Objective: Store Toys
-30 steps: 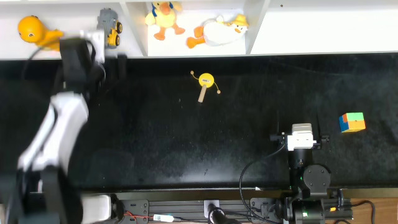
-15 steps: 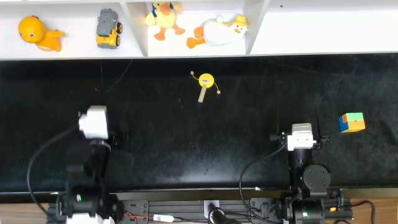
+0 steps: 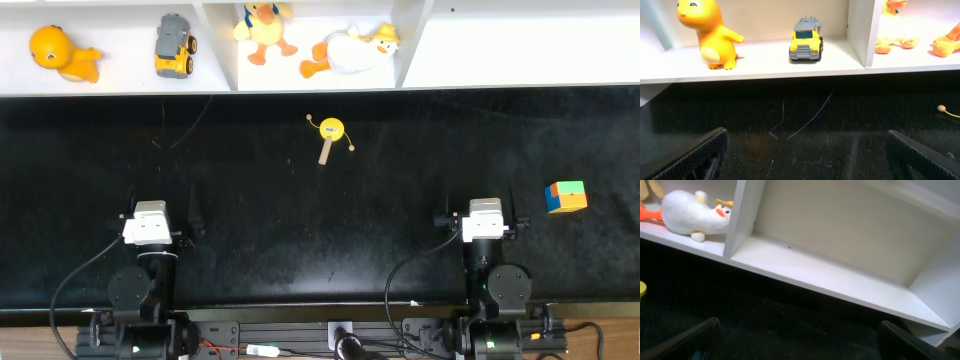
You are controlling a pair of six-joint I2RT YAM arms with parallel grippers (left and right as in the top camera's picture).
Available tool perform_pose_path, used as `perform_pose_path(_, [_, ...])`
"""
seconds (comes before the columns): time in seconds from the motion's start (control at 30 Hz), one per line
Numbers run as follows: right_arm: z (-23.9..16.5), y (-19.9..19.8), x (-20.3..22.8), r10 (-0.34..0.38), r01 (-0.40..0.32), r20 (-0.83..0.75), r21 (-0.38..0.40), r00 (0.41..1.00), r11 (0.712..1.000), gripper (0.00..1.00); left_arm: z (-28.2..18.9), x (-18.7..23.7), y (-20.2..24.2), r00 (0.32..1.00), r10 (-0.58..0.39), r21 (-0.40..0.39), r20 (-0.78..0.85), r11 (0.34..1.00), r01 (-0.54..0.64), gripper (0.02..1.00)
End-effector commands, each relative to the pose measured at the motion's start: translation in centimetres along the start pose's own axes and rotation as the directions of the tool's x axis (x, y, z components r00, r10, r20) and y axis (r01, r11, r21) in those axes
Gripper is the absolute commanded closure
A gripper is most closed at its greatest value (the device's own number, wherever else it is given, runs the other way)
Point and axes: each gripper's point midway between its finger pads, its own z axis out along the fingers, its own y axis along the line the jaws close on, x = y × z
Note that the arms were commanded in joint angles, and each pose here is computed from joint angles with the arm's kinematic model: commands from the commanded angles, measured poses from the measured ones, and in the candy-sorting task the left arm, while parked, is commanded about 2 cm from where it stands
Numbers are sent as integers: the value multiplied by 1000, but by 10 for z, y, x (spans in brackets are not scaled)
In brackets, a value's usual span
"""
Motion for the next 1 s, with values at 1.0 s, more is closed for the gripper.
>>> perform_pose_path(1.0, [1,0,5,-3,3,-8,5,1000,1000,7,0,-1,-4,997,-75,23,6,997,75,20])
